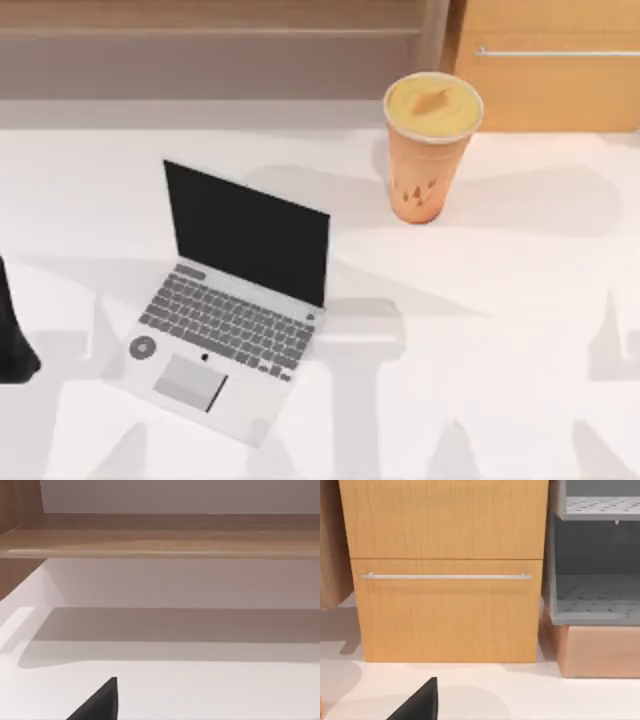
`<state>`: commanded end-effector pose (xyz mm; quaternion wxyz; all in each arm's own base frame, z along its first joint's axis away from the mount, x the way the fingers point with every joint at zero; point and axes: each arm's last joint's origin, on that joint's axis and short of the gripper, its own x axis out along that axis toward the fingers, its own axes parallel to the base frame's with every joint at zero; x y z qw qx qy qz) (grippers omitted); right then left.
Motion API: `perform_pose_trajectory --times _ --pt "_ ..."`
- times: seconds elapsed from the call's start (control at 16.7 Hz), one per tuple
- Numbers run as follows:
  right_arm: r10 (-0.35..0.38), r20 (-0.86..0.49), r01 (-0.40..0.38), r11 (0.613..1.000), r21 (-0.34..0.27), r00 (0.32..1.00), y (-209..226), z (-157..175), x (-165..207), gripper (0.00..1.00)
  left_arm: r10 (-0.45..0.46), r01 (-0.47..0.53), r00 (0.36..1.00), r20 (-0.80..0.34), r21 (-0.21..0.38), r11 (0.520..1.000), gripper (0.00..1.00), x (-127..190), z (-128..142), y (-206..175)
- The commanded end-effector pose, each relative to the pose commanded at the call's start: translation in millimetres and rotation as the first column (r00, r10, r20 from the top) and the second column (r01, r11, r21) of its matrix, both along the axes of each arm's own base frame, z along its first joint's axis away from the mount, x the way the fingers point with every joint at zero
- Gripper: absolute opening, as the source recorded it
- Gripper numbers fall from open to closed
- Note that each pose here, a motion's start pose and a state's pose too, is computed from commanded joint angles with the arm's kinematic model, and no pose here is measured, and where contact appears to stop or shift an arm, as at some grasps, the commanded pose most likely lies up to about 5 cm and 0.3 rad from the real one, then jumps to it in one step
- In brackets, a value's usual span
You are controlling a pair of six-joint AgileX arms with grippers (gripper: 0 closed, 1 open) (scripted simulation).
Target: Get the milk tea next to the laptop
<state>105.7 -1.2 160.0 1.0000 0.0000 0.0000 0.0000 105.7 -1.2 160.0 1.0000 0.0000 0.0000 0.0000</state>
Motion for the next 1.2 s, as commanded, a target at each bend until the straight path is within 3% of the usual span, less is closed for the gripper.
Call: perform_pose_trajectory --times 0.6,0.96,1.2 --pt "-0.016 -0.026 0.015 1.000 -0.009 1.000 10 23 22 1.00 0.000 0.000 1.000 0.000 0.000 1.000 1.00 0 0 0" --pt "-0.031 -0.052 0.030 0.999 -0.030 0.998 43 40 75 1.00 0.000 0.000 1.000 0.000 0.000 1.000 1.00 0 0 0" --pt "-0.037 -0.058 0.034 0.998 -0.046 0.998 86 28 118 1.00 0.000 0.000 1.000 0.000 0.000 1.000 1.00 0 0 0"
